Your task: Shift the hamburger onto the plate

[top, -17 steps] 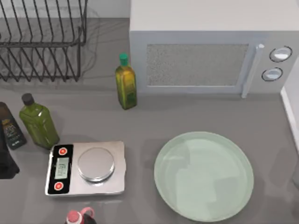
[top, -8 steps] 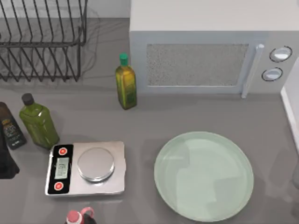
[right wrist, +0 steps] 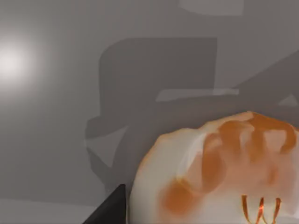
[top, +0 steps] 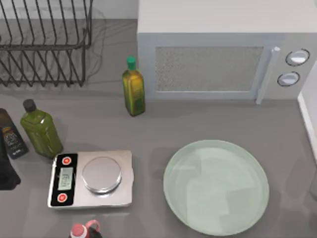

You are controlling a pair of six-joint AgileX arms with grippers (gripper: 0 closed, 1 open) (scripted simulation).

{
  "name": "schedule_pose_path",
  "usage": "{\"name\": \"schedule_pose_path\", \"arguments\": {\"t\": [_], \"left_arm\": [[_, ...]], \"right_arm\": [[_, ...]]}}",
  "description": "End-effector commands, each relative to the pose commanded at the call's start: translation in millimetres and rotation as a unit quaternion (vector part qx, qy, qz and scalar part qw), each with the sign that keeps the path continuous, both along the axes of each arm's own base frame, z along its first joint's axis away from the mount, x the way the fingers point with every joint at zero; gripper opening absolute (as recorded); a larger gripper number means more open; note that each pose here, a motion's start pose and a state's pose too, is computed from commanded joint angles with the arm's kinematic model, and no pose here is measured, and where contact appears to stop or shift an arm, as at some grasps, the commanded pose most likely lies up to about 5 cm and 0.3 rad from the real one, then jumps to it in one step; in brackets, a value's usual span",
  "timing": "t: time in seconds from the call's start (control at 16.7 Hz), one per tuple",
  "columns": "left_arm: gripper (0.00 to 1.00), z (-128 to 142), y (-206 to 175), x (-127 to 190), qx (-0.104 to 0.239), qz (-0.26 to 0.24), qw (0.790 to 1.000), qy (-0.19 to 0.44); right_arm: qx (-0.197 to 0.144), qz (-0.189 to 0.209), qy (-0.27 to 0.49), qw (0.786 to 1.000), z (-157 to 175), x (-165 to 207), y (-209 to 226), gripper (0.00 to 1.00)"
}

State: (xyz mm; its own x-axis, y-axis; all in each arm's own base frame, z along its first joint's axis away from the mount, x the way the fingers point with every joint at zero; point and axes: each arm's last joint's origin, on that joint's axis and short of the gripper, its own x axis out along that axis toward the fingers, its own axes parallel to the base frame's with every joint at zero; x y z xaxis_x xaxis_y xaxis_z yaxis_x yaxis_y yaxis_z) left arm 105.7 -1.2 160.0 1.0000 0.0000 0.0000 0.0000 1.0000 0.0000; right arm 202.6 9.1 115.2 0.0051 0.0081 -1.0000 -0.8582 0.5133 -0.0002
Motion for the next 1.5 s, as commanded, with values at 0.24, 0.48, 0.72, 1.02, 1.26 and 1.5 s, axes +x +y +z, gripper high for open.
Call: {"name": "schedule_pose_path", "arguments": {"t": [0.24,0.48,0.72,1.02,1.26,1.5], "left_arm": [[1.00,0.0,0.0,0.0,0.000,0.000,1.000,0.000],[1.00,0.0,0.0,0.0,0.000,0.000,1.000,0.000],[1.00,0.0,0.0,0.0,0.000,0.000,1.000,0.000],[1.00,0.0,0.0,0.0,0.000,0.000,1.000,0.000],[1.00,0.0,0.0,0.0,0.000,0.000,1.000,0.000],[1.00,0.0,0.0,0.0,0.000,0.000,1.000,0.000]], "right_arm": [[0.000,0.001,-0.002,1.000,24.4,6.6,-0.2,0.00],[-0.001,0.002,0.014,1.000,67.9,4.2,0.0,0.00],[0.000,0.000,0.001,1.000,98.7,-0.1,0.0,0.00],[0.000,-0.001,0.003,1.000,98.0,0.1,0.3,0.00],[-0.001,-0.024,0.006,1.000,101.1,12.7,12.5,0.00],[-0.006,-0.091,0.016,0.996,102.6,35.9,42.4,0.00]]}}
